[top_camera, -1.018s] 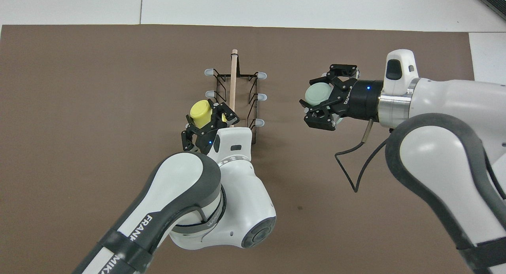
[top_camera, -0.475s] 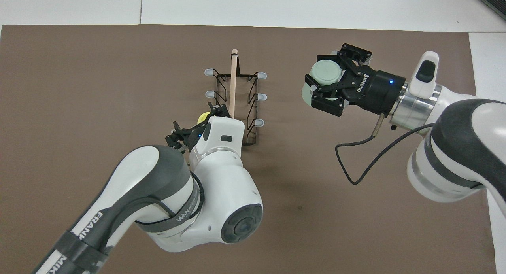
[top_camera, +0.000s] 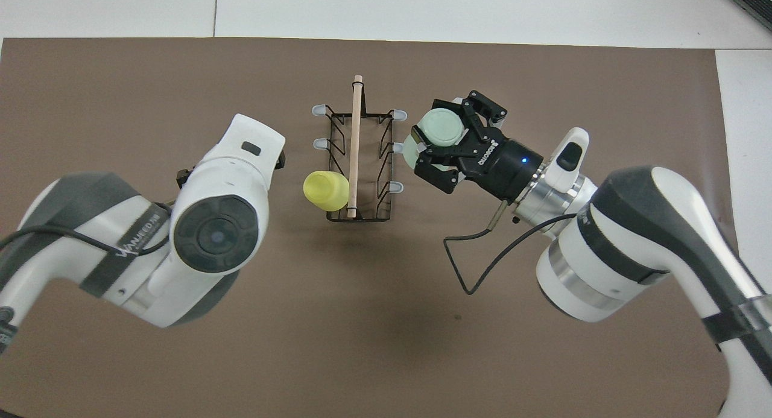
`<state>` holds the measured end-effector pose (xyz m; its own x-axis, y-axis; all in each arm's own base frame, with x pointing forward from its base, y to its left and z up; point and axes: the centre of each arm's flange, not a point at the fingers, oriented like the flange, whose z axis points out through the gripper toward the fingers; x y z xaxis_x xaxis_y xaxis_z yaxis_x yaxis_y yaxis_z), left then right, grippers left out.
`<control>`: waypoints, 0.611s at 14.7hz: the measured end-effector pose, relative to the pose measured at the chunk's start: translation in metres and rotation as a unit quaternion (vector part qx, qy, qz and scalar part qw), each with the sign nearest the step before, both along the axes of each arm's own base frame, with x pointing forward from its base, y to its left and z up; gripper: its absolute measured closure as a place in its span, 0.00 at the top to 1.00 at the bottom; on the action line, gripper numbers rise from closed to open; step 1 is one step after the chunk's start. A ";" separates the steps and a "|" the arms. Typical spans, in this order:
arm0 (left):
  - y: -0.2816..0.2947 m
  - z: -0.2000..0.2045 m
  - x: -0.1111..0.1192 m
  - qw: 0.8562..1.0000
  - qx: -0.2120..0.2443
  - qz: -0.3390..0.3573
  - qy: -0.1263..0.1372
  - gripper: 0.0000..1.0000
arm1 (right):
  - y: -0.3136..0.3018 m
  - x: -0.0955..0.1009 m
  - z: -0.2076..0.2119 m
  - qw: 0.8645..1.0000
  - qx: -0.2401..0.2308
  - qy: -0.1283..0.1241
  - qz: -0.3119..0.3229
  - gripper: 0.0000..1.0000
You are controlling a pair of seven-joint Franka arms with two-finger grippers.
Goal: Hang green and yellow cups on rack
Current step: 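Withdraw the left gripper while the right gripper brings the green cup to the rack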
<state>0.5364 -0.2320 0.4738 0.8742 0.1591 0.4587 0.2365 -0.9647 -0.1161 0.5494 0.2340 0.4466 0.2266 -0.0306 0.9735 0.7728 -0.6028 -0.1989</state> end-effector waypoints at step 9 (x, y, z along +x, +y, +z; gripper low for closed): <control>0.212 0.008 0.044 0.978 -0.064 -0.140 0.142 0.99 | 0.033 -0.010 -0.063 0.999 -0.045 -0.005 -0.005 0.57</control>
<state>0.5803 -0.0205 0.4815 0.9810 -0.0644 0.1830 -0.0633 -0.9979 -0.0120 0.5395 0.2670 0.3831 0.2172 0.0547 0.9746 0.7687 -0.6250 -0.1362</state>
